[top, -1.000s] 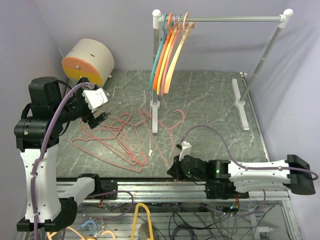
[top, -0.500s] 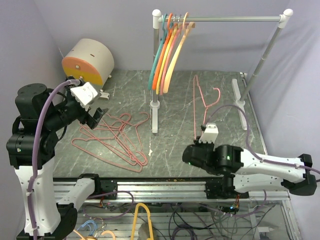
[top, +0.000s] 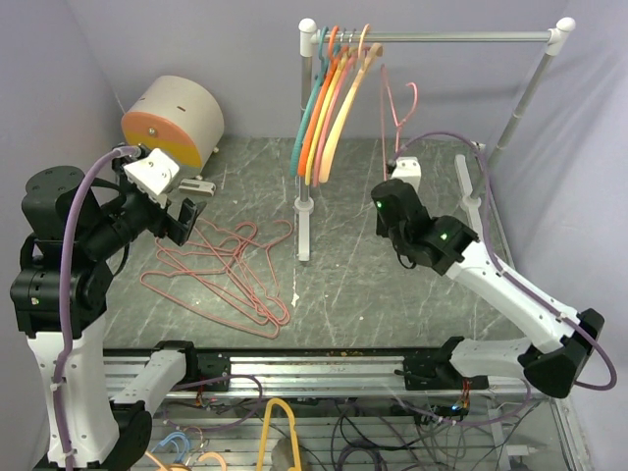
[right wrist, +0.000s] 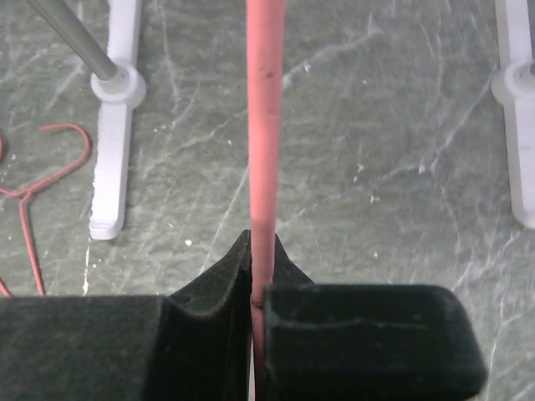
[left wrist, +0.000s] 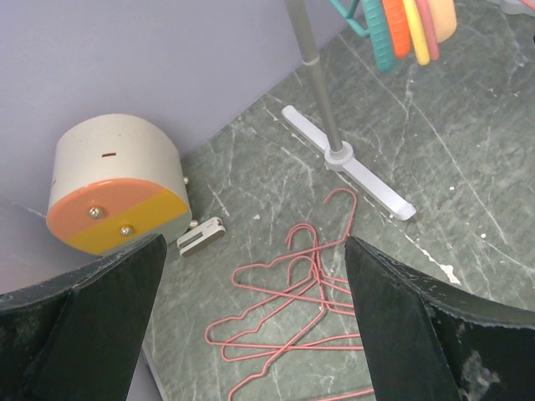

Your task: Organize the hangers

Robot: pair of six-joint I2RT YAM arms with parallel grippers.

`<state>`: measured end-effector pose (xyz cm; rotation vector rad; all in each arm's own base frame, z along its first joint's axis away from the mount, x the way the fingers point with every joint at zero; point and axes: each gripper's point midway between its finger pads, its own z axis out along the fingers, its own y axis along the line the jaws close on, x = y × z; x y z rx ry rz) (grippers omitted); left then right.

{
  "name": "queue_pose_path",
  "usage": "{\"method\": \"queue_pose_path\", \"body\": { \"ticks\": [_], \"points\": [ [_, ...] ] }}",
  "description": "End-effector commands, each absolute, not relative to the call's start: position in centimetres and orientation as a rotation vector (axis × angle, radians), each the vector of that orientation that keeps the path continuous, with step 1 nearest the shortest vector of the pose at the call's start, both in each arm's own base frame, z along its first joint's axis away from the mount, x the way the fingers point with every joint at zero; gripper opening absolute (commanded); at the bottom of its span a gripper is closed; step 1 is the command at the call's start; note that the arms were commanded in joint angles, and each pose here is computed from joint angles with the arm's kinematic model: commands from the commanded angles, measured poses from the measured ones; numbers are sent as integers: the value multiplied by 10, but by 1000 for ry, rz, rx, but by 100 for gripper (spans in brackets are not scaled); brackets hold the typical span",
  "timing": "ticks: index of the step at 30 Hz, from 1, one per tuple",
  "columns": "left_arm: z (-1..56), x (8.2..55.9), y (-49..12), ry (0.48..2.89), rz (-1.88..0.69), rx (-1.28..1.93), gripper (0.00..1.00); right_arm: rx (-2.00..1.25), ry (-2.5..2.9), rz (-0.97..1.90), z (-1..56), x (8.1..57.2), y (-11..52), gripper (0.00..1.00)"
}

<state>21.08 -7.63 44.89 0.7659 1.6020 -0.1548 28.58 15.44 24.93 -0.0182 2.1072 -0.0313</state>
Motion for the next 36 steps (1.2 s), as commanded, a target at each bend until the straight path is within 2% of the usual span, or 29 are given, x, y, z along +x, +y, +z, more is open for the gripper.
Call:
{"method": "queue_pose_path", "body": {
  "ticks": [1,11,22,36],
  "points": [
    [452,216,-67,1613,-111,696,100,-132,2043,-24,282,308,168,0],
    [444,219,-65,1634,-106,688,100,-131,2009,-48,324,354,160,0],
    [441,220,-64,1641,-104,690,100,-79,2025,-75,334,388,141,0],
    [432,225,-63,1662,-107,684,100,-128,2058,105,336,350,149,0]
  ]
}}
